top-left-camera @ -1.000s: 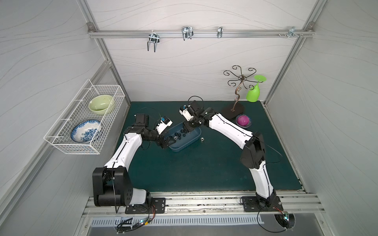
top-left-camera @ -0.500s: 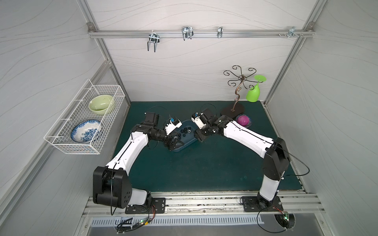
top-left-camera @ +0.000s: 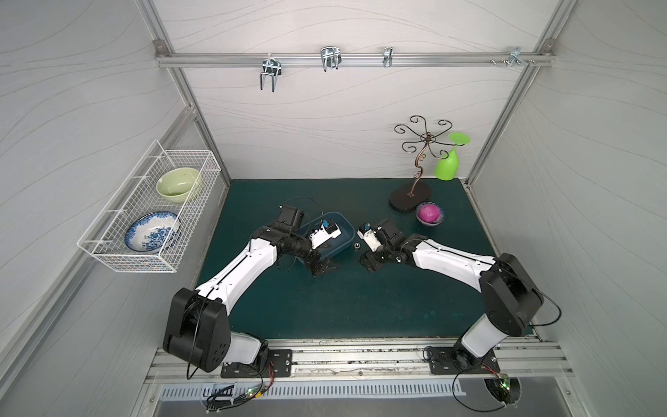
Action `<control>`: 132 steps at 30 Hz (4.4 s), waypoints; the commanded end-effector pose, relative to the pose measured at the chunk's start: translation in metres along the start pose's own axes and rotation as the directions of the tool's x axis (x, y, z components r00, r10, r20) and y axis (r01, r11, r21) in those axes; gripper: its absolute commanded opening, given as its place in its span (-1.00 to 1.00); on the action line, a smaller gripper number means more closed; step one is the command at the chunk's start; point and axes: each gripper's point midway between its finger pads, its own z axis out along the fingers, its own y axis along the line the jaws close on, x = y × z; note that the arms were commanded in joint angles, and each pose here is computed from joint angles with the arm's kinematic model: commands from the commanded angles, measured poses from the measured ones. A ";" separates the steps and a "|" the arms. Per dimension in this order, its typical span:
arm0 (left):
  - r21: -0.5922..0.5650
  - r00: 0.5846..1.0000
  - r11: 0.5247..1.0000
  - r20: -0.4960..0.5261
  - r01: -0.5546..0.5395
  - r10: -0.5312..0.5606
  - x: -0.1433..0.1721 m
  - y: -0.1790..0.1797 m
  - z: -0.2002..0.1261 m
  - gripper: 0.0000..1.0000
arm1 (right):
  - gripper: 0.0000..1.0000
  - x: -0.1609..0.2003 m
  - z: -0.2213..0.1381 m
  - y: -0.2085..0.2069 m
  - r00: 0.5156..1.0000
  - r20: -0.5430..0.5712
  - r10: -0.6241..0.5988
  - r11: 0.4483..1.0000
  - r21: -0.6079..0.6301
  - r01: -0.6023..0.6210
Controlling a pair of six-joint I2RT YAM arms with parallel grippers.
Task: Put the nuts on the desktop into the storage box
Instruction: Pick up the nut from the center of the board, then place the nut in the storage box.
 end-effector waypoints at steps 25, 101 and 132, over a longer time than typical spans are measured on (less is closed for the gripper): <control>-0.264 0.999 0.964 -0.037 0.022 -0.033 0.010 0.029 0.039 0.97 | 0.40 -0.018 0.055 -0.018 0.952 0.301 -0.046 0.996 -0.062 0.067; -0.122 0.991 0.986 -0.089 -0.115 0.105 0.001 -0.007 0.041 0.97 | -0.54 -0.043 0.030 -0.013 0.946 0.313 -0.081 0.991 -0.075 0.109; -0.189 0.986 0.979 0.161 0.078 -0.047 -0.040 0.034 -0.066 0.97 | -0.53 -0.141 -0.021 0.056 0.864 0.396 -0.311 0.928 -0.069 0.366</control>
